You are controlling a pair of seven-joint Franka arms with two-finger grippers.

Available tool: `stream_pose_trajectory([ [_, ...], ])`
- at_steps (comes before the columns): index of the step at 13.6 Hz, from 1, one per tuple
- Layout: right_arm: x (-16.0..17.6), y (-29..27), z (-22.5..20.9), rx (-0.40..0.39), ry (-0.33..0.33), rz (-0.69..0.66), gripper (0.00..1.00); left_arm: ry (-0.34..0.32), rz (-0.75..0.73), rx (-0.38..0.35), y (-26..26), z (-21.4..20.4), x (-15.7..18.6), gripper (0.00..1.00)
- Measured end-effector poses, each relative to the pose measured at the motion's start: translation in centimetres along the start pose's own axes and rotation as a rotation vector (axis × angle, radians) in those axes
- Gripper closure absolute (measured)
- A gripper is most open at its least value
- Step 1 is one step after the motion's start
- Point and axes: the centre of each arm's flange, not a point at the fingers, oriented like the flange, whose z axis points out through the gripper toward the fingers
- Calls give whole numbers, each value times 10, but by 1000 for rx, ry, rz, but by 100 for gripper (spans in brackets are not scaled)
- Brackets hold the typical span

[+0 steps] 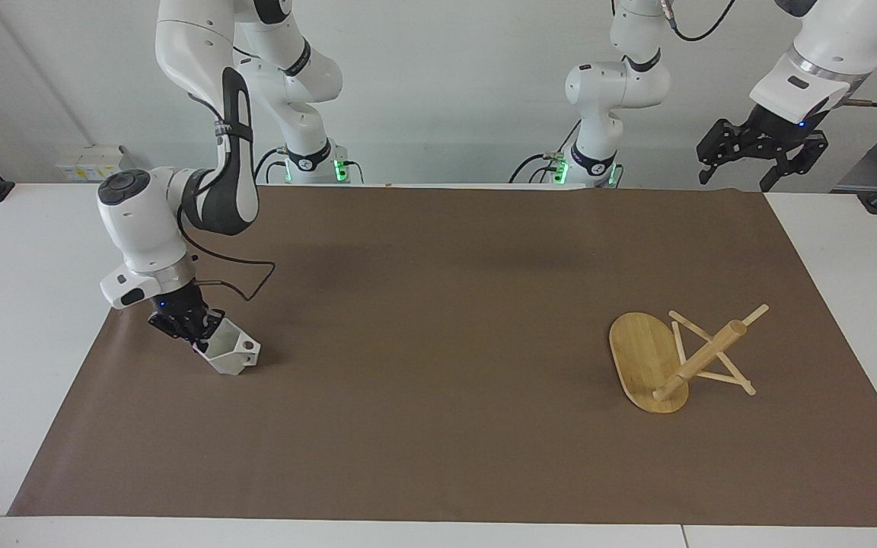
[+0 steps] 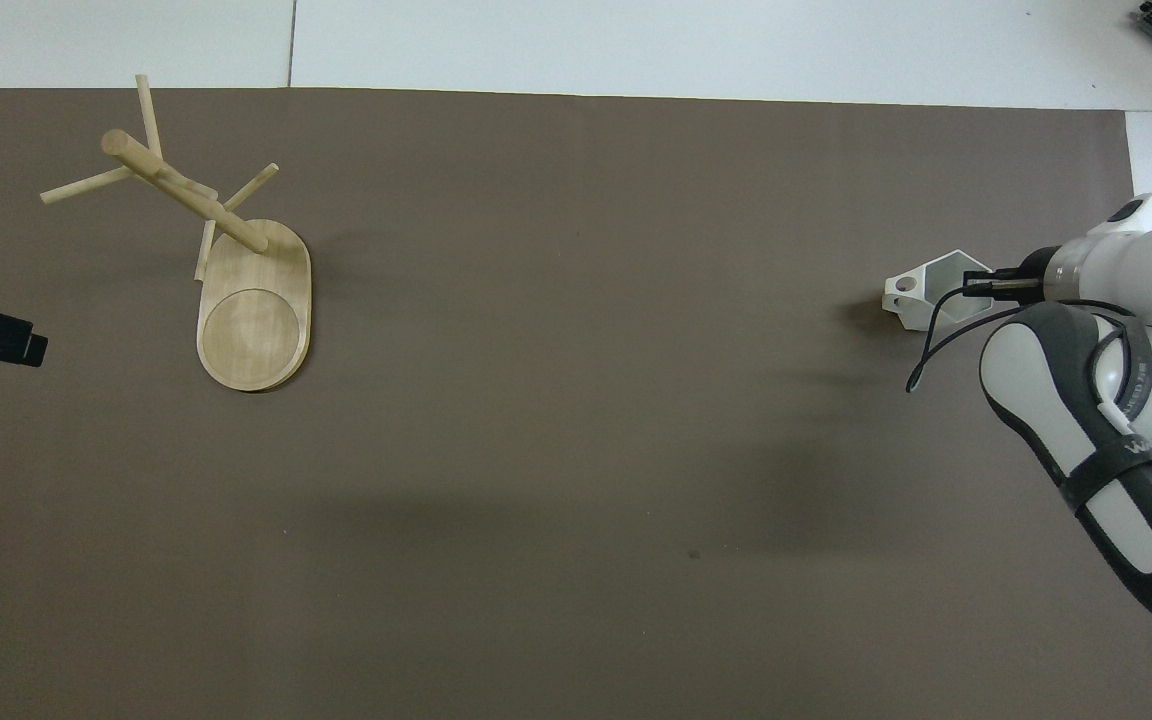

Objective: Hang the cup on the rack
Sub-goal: 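Lift the white cup with the right gripper and tilt it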

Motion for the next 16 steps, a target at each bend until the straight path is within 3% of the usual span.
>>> stream_pose_trajectory([
  [11,2,0,-2,0,3,-31,95,0,0,0,0,0,0,0],
  [16,13,-1,-18,12,-35,-35,95,0,0,0,0,0,0,0],
])
